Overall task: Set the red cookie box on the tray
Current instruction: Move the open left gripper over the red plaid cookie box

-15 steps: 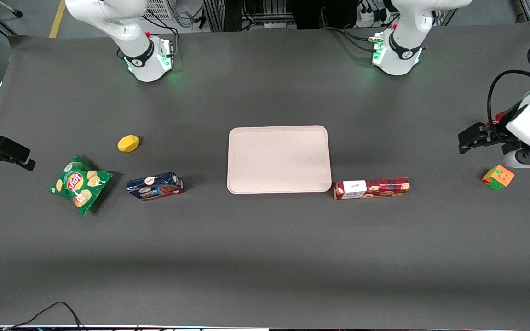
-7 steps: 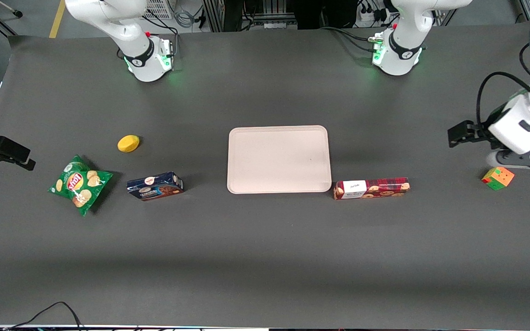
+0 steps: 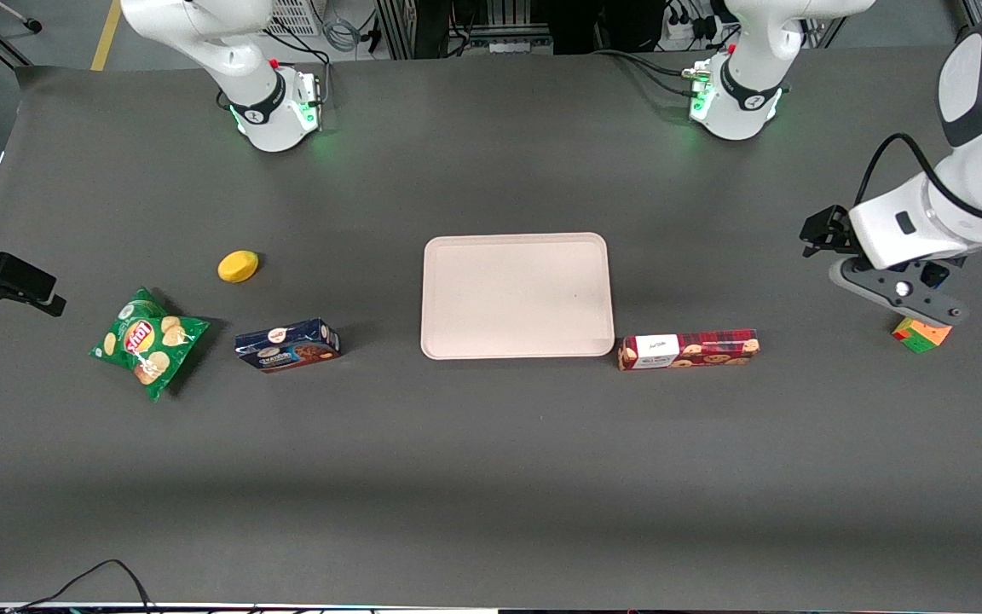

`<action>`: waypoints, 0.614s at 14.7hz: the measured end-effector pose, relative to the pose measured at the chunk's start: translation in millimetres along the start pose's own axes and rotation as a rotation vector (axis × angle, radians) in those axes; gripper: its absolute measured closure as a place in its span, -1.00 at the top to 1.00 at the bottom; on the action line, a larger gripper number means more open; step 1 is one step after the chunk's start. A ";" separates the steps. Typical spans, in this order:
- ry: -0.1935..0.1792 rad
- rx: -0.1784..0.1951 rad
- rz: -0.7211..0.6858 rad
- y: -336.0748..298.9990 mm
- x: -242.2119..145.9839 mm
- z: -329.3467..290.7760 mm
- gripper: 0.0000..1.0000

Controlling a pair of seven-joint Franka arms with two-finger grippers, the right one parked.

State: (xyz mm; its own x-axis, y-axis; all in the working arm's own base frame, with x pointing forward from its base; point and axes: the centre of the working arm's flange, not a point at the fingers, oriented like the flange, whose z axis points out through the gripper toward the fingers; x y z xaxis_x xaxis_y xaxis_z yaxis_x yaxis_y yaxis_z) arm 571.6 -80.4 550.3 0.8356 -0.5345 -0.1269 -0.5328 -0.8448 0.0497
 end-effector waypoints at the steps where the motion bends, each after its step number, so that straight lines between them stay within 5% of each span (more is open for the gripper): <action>1: 0.002 0.000 0.090 -1.2 2.7 4.1 1.00; 9: 0.098 0.071 0.557 14.6 38.0 68.0 1.00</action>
State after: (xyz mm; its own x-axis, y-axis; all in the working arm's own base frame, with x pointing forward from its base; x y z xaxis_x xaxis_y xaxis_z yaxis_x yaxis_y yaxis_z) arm 586.5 -111.2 478.8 0.4324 -0.9017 -0.0076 -0.9015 -0.4324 0.0151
